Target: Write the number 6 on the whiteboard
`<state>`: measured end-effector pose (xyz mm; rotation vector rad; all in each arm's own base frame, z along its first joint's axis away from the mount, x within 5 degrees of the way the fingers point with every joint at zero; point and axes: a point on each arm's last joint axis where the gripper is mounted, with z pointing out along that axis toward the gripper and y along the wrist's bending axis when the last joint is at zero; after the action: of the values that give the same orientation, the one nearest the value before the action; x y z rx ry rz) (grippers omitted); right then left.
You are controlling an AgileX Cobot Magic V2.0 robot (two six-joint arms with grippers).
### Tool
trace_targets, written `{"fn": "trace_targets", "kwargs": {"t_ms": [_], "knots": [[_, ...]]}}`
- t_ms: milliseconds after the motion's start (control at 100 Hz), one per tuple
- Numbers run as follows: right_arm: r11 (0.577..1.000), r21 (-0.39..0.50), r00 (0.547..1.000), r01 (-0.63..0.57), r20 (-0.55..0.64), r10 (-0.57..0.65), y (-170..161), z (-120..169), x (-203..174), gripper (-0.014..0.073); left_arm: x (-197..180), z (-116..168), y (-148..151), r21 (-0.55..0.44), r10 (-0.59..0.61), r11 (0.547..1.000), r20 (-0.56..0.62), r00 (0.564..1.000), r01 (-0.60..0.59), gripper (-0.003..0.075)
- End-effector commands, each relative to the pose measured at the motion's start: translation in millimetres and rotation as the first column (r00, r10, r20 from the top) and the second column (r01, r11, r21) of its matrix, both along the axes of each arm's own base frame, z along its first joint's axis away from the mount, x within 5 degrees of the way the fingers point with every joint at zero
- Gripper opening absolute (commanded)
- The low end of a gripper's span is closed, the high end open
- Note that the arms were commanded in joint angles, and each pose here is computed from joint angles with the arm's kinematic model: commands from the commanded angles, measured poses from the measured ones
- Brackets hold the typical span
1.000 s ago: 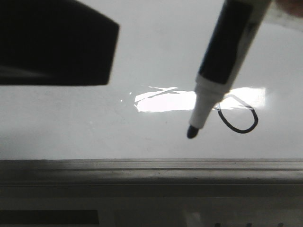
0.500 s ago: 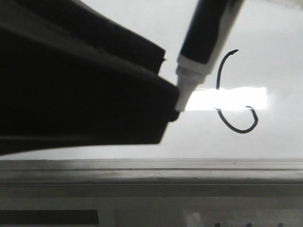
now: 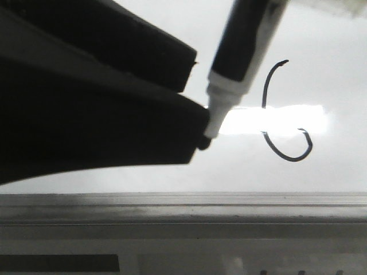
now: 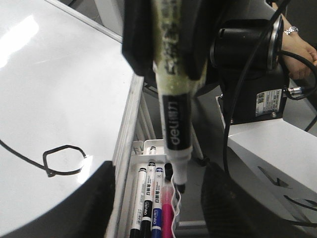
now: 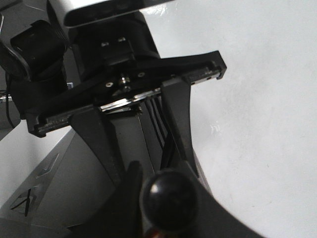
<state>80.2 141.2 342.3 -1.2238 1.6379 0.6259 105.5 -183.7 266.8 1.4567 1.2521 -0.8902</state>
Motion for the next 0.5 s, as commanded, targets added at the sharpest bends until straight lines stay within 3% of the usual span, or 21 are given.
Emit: {"fn": "trace_targets", "kwargs": {"t_ms": [0, 320, 490], "knots": [[0.995, 0.094, 0.998, 0.022, 0.059, -0.028, 3.4, 16.7, 4.8, -0.0071, 3.7, 17.7, -2.4, -0.101, 0.033, 0.994, -0.035, 0.999, -0.036, 0.0368], [0.991, 0.124, 0.995, 0.046, 0.077, -0.056, 11.6, 16.3, 13.0, -0.0071, 5.4, 16.7, -2.1, -0.090, 0.052, 0.994, -0.033, 0.998, -0.054, 0.0358], [0.994, 0.102, 0.997, 0.024, 0.066, -0.031, 19.0, 12.1, 12.9, -0.0071, 5.4, 16.7, -2.1, -0.090, 0.052, 0.994, -0.033, 0.998, -0.054, 0.0232]]}}
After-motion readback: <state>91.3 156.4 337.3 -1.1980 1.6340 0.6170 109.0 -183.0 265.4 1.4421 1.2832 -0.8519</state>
